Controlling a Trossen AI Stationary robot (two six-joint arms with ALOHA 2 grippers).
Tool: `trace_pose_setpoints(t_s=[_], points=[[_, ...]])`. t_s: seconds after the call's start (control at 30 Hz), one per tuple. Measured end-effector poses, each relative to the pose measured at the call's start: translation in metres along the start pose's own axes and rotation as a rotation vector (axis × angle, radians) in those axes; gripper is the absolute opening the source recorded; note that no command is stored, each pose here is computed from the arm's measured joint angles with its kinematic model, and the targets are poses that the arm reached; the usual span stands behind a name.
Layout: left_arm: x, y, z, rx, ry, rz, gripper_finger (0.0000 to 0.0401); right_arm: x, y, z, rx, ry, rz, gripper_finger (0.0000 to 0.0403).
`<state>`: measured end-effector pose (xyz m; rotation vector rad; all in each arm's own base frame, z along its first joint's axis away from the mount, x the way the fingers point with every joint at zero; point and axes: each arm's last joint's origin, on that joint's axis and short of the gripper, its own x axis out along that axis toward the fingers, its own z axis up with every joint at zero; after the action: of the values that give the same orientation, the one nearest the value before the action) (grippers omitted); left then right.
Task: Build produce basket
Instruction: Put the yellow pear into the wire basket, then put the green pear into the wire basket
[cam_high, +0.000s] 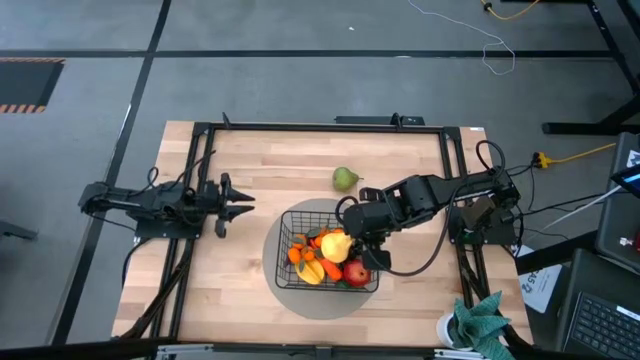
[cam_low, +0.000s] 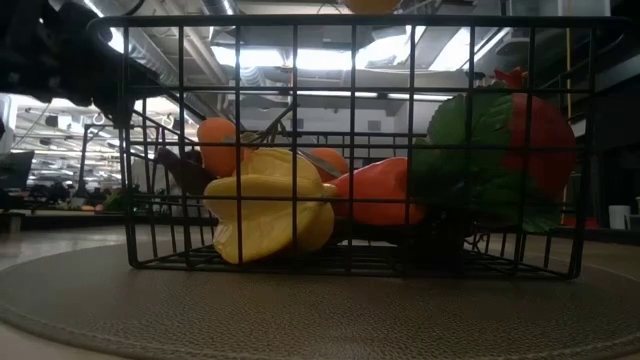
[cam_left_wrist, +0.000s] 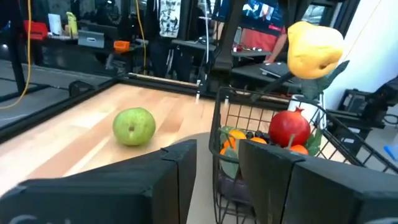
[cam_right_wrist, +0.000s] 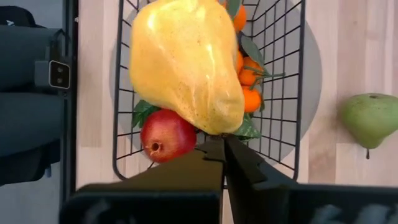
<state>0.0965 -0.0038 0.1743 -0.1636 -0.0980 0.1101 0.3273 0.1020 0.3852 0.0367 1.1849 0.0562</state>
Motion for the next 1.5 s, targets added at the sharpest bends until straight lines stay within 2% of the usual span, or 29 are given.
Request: trace_pose_setpoints(t_s=[0.2, 0.43, 0.7, 0.93, 1.1, 1.2, 1.5], points=[[0.0002, 0.0019, 0.0008, -0.003, -0.008, 0.009, 0.011, 0.0, -0.0003, 0.0, 0.0, -0.001, -0.006, 0.0], [0.0004, 0.0027, -0.0033, 0.1, 0.037, 0.024, 0.011, 0.0, 0.0009, -0.0017, 0.004, 0.028, 0.045, 0.0], [0.0005, 0.0027, -0.0035, 0.102, 0.038, 0.024, 0.011, 0.0, 0.0011, -0.0016, 0.003, 0.028, 0.051, 0.0], [0.0005, 0.0027, -0.0036, 0.102, 0.039, 0.024, 0.011, 0.0, 0.0001, -0.0012, 0.078, 0.017, 0.015, 0.0], [0.0005, 0.0028, -0.0036, 0.102, 0.039, 0.024, 0.011, 0.0, 0.0001, -0.0012, 0.078, 0.017, 0.015, 0.0004], [0.0005, 0.0028, -0.0037, 0.101, 0.04, 0.024, 0.011, 0.0, 0.0002, -0.0011, 0.078, 0.016, 0.015, 0.0021], [0.0005, 0.0028, -0.0038, 0.101, 0.04, 0.025, 0.011, 0.0, 0.0, -0.0011, 0.076, 0.015, 0.01, 0.0116]])
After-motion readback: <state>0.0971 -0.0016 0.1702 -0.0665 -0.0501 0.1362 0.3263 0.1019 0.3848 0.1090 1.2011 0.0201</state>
